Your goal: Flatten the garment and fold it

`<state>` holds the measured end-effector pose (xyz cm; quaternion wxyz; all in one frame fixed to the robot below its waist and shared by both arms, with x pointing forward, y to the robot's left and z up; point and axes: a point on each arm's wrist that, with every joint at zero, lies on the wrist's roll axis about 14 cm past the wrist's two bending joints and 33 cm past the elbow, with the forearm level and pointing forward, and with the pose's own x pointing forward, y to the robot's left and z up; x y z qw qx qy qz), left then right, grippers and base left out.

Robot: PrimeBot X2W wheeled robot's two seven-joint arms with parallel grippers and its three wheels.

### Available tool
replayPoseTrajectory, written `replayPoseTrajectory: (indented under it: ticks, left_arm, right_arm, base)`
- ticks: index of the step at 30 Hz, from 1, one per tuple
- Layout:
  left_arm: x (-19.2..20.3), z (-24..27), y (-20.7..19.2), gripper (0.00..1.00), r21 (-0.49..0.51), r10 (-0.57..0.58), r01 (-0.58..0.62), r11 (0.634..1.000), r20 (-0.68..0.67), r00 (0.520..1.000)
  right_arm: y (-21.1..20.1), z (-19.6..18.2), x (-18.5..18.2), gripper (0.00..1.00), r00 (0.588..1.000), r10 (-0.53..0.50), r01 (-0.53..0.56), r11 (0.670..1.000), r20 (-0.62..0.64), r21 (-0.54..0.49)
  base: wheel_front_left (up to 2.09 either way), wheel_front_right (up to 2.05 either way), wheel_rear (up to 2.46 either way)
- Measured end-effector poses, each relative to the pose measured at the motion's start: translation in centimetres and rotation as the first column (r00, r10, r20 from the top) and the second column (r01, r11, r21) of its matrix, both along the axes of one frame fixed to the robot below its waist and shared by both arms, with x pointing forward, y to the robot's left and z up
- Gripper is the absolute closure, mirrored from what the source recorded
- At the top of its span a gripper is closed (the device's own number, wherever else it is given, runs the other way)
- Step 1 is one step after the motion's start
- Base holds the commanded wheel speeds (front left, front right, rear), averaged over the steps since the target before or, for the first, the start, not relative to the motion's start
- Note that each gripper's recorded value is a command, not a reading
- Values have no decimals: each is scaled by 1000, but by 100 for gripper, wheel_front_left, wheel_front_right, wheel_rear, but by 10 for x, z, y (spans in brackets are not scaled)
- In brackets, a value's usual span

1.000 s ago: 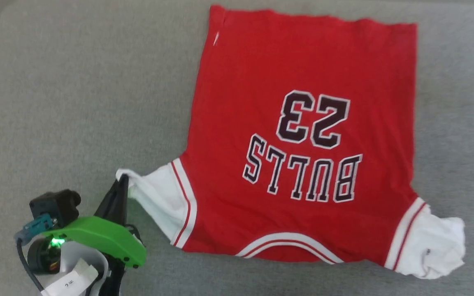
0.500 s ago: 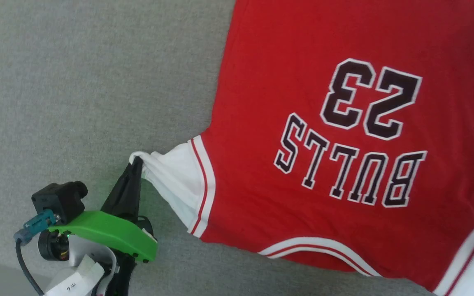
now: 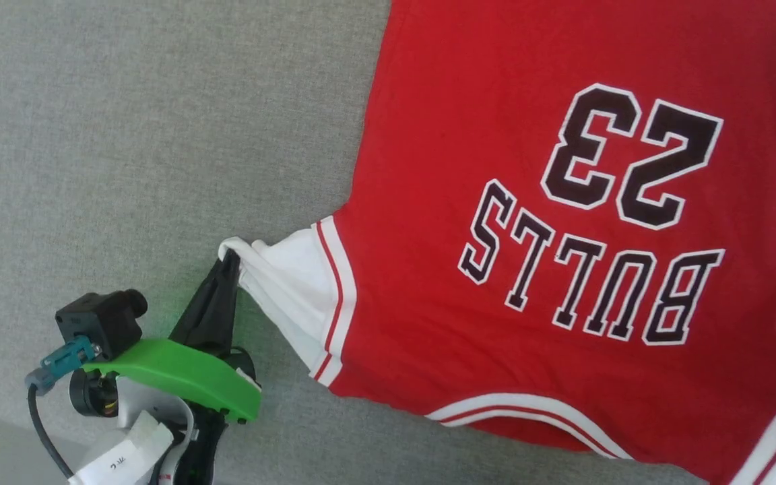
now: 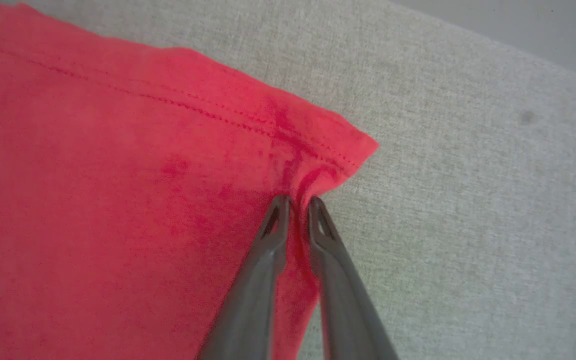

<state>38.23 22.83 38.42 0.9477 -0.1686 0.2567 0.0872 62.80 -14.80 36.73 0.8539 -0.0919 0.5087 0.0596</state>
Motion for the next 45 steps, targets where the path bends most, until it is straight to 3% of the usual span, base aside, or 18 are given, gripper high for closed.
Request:
replayPoseTrajectory:
  ticks: [8, 13, 19, 24, 29, 34, 36, 39, 41, 43, 45]
  left_arm:
    - [0, 15, -4, 100, -4, -25, 25, 1000, 42, 999]
    - [-4, 27, -10, 100, -12, -39, 40, 999, 70, 997]
    - [-18, 36, -20, 100, -25, -50, 52, 998, 77, 996]
    - [-23, 45, -33, 100, -39, -76, 80, 996, 99, 992]
    - [-20, 58, -51, 100, -48, -128, 136, 990, 141, 982]
    - [-19, 66, -63, 100, -53, -162, 173, 983, 168, 972]
    - [-20, 68, -66, 100, -60, -166, 179, 982, 173, 971]
    - [-22, 72, -68, 100, -59, -171, 184, 981, 183, 968]
    - [-24, 73, -67, 100, -58, -168, 181, 982, 185, 968]
    - [-25, 72, -65, 100, -53, -161, 172, 984, 176, 971]
    - [-25, 73, -63, 100, -52, -157, 168, 984, 175, 972]
  right_arm:
    - [-5, 53, 1, 100, 980, 9, -23, 998, 200, 66]
    - [-38, 82, -28, 100, 967, 14, -22, 999, 256, 29]
    - [-79, 88, -110, 100, 974, -22, 18, 1000, 226, 19]
    - [-94, 63, -200, 100, 991, -76, 70, 996, 113, 53]
    - [-90, 29, -290, 100, 985, -172, 174, 974, -25, 146]
    - [-70, 11, -343, 100, 968, -222, 244, 939, -118, 241]
    - [-70, 14, -344, 0, 964, -252, 265, 925, -83, 271]
    - [-78, 35, -329, 0, 946, -322, 290, 895, 39, 339]
    - [-92, 60, -311, 0, 920, -354, 281, 895, 169, 346]
    - [-110, 95, -285, 0, 865, -364, 252, 910, 344, 330]
    - [-119, 136, -257, 0, 781, -364, 210, 918, 507, 335]
  base:
    - [0, 0, 0]
    - [0, 0, 0]
    - [0, 0, 0]
    - [0, 0, 0]
    - [0, 0, 0]
    - [0, 0, 0]
    - [0, 0, 0]
    - [0, 0, 0]
    - [0, 0, 0]
    - [0, 0, 0]
    - [0, 0, 0]
